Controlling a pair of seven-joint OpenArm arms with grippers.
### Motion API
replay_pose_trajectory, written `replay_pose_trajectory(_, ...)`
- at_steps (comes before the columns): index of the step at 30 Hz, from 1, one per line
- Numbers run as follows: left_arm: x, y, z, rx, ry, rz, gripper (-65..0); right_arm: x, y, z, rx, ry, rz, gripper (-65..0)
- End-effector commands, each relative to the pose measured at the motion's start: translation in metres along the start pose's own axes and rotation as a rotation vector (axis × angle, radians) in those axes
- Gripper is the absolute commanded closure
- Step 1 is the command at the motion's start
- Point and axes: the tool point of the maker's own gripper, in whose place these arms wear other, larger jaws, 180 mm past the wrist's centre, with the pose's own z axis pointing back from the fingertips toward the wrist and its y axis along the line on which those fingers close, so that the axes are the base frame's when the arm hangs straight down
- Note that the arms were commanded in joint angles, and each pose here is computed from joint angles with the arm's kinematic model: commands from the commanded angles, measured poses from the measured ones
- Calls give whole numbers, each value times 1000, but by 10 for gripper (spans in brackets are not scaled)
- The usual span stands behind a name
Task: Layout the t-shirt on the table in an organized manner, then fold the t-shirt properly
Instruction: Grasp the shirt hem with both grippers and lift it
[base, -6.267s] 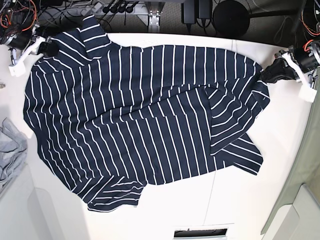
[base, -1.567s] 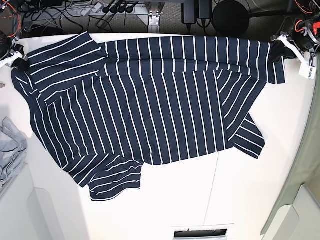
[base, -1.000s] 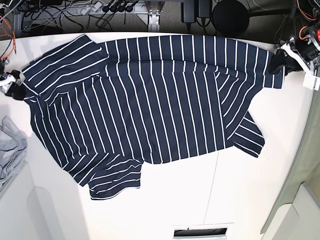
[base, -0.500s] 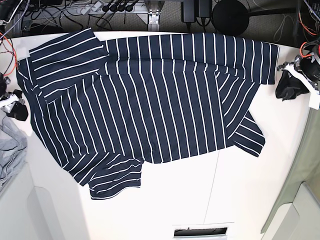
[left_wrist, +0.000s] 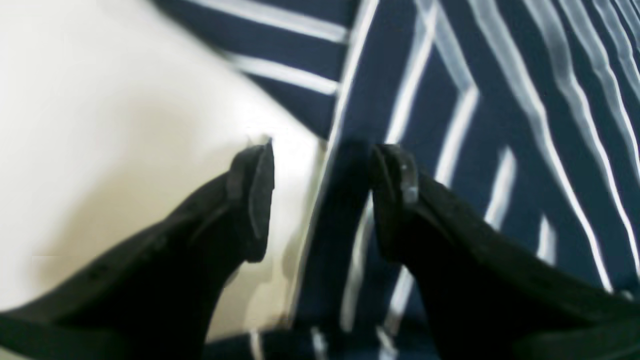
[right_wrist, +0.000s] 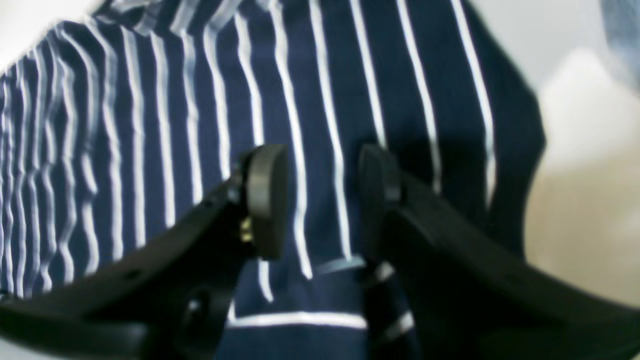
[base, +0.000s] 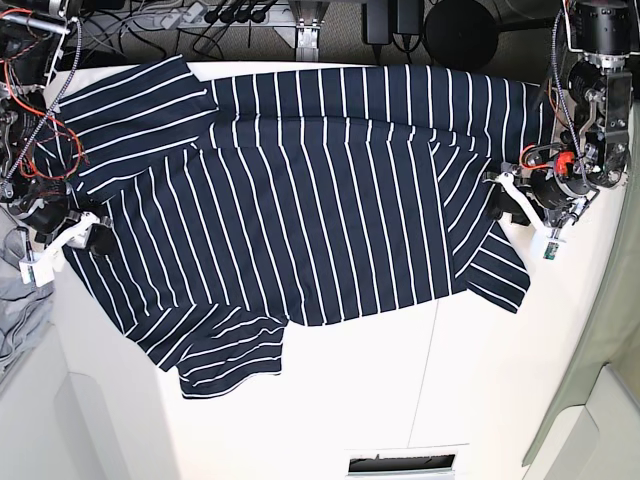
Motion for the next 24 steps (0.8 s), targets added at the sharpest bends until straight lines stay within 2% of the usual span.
replay_pose_trajectory(1, 20, 10, 2, 13, -37, 2, -331, 24, -2, 5, 4, -66, 11, -244)
replay_pose_trajectory(3, 16, 5, -1, -21, 12, 11, -331, 21, -3, 4, 3, -57, 4, -244)
replay_pose_trajectory(6, 10, -17, 1, -140, 34, -17, -331, 16, -4, 3, 3, -48, -3, -244)
replay_pose_trajectory(12, -6, -24, 4, -180, 73, -15, -317, 17, -4, 3, 5, -56, -6, -244)
replay_pose_trajectory(14, -6, -24, 4, -181, 73, -16, -216, 20, -3, 3, 8, -72, -11, -232)
replay_pose_trajectory(15, -5, -24, 4, -180, 71, -16, -141, 20, -3, 3, 8, -76, -10, -190)
replay_pose_trajectory(17, -2, -22, 4, -177, 66, -19, 0, 21, -3, 3, 8, -77, -10, -49)
replay_pose_trajectory(18, 0, -19, 5, -172, 64, -22, 0, 21, -3, 3, 7, -77, -9, 0)
replay_pose_trajectory(24, 8, 12, 18, -120, 68, -50, 0, 13, -15, 4, -49, -30, 47, 0)
